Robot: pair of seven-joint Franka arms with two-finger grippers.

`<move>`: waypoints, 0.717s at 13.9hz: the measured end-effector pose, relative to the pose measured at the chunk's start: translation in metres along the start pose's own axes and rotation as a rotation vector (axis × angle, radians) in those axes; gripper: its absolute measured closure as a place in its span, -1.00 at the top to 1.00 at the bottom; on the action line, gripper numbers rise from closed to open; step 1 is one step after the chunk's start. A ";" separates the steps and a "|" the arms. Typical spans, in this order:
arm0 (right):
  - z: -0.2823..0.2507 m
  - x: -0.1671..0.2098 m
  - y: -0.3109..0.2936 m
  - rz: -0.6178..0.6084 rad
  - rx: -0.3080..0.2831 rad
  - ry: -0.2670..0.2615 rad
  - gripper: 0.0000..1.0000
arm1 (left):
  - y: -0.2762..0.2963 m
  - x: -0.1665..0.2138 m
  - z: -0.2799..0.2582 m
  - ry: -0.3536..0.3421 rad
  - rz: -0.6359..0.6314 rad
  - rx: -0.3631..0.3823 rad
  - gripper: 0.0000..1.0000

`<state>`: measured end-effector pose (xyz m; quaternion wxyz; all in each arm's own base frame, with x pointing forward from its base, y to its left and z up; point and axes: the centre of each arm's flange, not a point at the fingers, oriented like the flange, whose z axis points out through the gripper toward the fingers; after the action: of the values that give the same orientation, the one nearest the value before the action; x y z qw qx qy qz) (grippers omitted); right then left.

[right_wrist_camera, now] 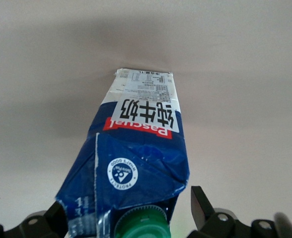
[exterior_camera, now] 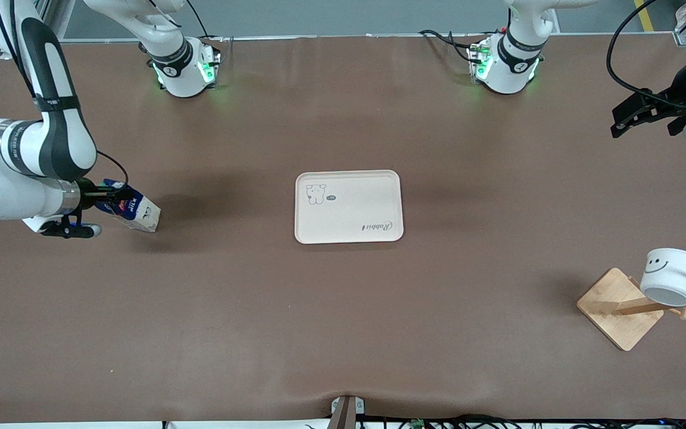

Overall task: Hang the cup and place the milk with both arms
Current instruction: 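Lower the carton onto the table and open the right gripper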

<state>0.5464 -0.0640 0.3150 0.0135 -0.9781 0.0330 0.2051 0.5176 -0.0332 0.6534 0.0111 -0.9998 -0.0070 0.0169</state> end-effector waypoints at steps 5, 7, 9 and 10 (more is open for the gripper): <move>-0.063 0.008 -0.008 -0.015 -0.008 0.100 1.00 | -0.024 -0.001 0.000 -0.017 -0.008 -0.003 1.00; -0.106 0.009 -0.013 -0.025 -0.014 0.170 1.00 | -0.026 -0.002 0.000 -0.021 -0.011 -0.003 1.00; -0.154 0.004 -0.019 -0.035 -0.018 0.231 1.00 | -0.025 -0.002 -0.001 -0.018 -0.010 -0.003 1.00; -0.179 0.000 -0.022 -0.039 -0.020 0.270 1.00 | -0.024 -0.002 -0.002 -0.017 -0.009 -0.003 1.00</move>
<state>0.6195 -0.0492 0.4789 0.0030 -0.9973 0.0133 0.0716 0.5156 -0.0090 0.6558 0.0098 -0.9996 -0.0118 0.0252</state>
